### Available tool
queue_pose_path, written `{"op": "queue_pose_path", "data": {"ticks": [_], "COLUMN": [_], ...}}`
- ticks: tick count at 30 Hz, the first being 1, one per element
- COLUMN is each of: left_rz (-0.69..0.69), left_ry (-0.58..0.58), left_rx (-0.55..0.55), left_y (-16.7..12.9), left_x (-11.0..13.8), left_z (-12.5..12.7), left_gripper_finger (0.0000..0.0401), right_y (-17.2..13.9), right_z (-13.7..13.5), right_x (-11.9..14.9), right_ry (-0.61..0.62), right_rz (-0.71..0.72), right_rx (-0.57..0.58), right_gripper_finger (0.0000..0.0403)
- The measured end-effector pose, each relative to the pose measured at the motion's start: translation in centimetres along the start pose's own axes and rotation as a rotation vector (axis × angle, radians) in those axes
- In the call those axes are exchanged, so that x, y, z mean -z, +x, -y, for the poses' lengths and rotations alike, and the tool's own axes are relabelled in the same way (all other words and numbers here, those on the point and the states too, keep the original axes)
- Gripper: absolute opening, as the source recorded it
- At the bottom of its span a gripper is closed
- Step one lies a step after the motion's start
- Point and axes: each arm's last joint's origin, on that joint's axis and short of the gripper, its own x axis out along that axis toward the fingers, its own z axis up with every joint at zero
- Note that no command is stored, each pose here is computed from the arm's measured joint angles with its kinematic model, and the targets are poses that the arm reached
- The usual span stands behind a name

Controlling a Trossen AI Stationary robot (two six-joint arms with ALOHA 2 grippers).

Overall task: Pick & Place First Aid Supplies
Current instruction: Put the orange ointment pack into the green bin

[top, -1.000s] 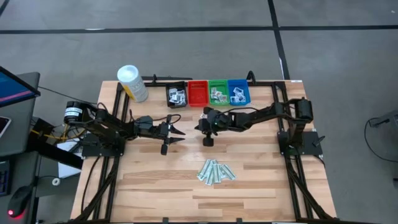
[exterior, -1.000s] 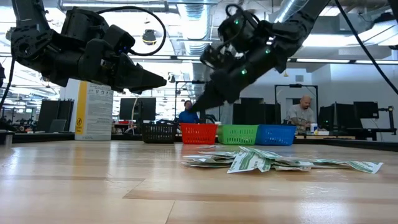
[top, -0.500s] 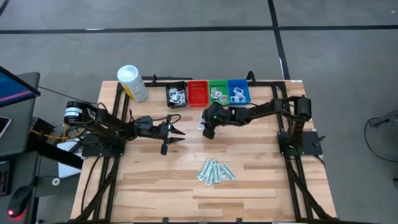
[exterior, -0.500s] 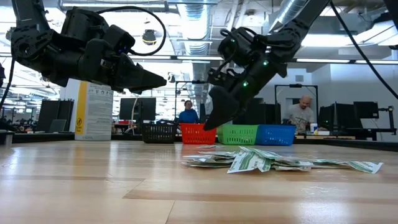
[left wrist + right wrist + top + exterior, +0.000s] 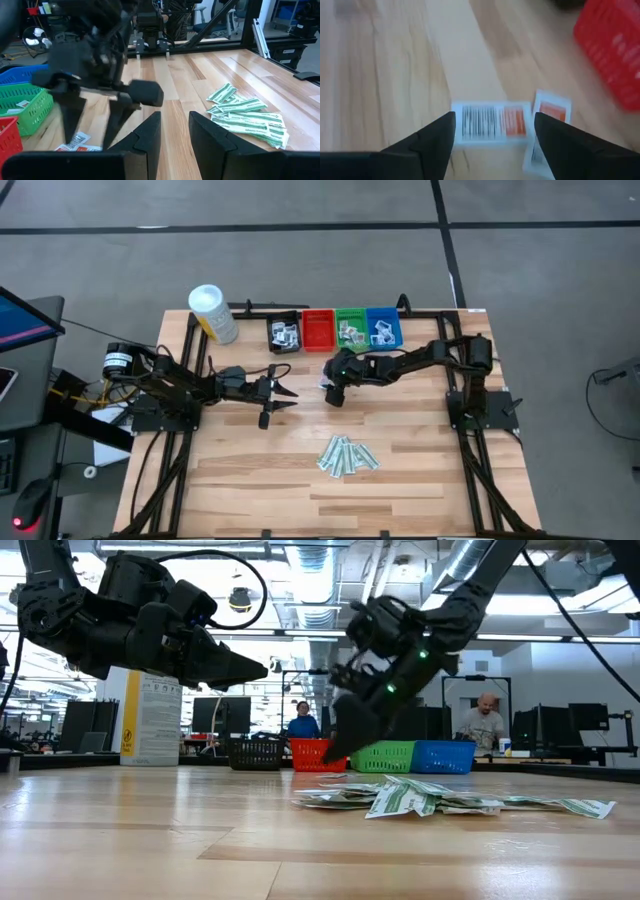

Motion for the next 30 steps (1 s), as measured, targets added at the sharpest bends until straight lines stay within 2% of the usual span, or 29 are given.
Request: {"op": "queue_pose_path", "data": {"ticks": [11, 30], "left_rz": [0.001, 0.001], "left_ry": [0.000, 0.000], "left_rx": [0.000, -0.001], "left_y": [0.0, 0.0], "left_x": [0.0, 0.0], "left_z": [0.0, 0.0], "left_gripper_finger": [0.0102, 0.0102], "right_y": [2.9, 3.1], "right_z": [0.5, 0.5], "right_x": [1.0, 1.0], "right_ry": [0.017, 0.014], "right_rz": [-0.023, -0.026], "right_rx": [0.010, -0.075], "right_gripper_finger": [0.0265, 0.0264]}}
